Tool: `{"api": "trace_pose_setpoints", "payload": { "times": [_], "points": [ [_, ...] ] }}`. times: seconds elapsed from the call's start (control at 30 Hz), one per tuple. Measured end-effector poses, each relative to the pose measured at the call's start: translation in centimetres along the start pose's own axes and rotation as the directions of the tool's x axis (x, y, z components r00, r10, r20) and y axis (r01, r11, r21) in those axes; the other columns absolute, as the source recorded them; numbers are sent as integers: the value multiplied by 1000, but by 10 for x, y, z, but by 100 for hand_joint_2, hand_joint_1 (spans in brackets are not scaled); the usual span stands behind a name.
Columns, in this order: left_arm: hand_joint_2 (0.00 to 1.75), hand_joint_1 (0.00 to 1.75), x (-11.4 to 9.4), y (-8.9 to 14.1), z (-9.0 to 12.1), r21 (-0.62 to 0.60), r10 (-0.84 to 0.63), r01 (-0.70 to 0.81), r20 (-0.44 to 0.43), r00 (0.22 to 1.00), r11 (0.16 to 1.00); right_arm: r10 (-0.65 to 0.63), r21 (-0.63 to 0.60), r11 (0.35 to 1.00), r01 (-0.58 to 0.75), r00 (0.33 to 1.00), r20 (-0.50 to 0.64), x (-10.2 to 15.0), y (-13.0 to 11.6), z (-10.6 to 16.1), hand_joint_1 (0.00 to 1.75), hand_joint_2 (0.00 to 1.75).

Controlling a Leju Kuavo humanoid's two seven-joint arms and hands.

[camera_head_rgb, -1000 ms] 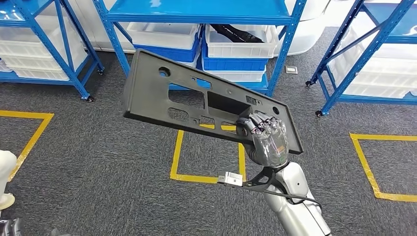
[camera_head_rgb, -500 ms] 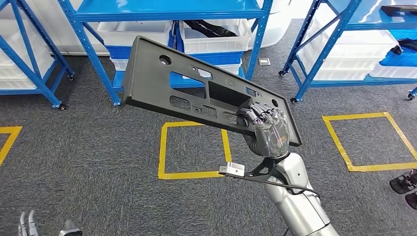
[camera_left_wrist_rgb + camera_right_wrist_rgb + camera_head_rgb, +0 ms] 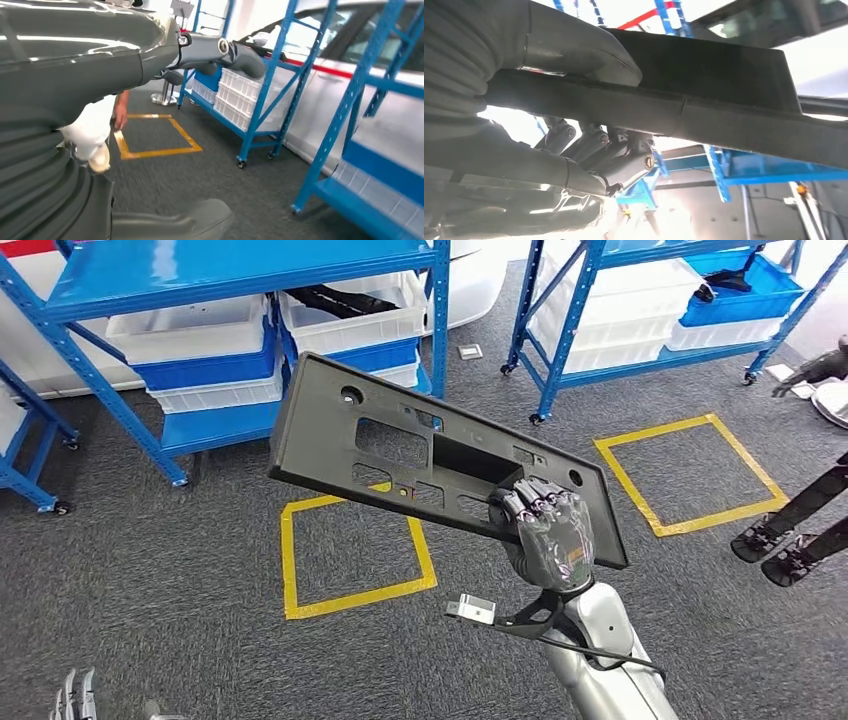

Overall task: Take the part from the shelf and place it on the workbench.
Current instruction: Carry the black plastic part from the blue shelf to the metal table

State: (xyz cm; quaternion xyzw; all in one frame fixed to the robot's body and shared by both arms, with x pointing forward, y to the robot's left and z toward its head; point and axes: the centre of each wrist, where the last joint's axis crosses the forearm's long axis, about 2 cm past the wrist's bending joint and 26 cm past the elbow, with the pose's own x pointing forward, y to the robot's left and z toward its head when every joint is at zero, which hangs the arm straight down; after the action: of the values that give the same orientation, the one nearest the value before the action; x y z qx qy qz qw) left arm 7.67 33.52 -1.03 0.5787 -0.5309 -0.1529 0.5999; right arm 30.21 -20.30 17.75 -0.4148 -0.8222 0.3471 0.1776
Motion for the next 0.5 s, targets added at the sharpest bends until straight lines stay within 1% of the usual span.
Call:
{"api": "trace_pose_setpoints", "payload": {
  "times": [0.13,0.33,0.5],
  "points": [
    [175,0,-12,3,4,2,-30,30,-50,998,1000,7,0,1000,-7,1000,-12,1,-4,7,175,175],
    [175,0,-20,2,0,-2,-72,72,-97,993,997,30,-24,999,-30,999,-19,-4,-16,12,175,175],
    [175,0,-26,1,4,-16,-91,90,-138,986,996,44,-21,999,-44,999,-14,-5,-20,16,175,175]
  ]
}}
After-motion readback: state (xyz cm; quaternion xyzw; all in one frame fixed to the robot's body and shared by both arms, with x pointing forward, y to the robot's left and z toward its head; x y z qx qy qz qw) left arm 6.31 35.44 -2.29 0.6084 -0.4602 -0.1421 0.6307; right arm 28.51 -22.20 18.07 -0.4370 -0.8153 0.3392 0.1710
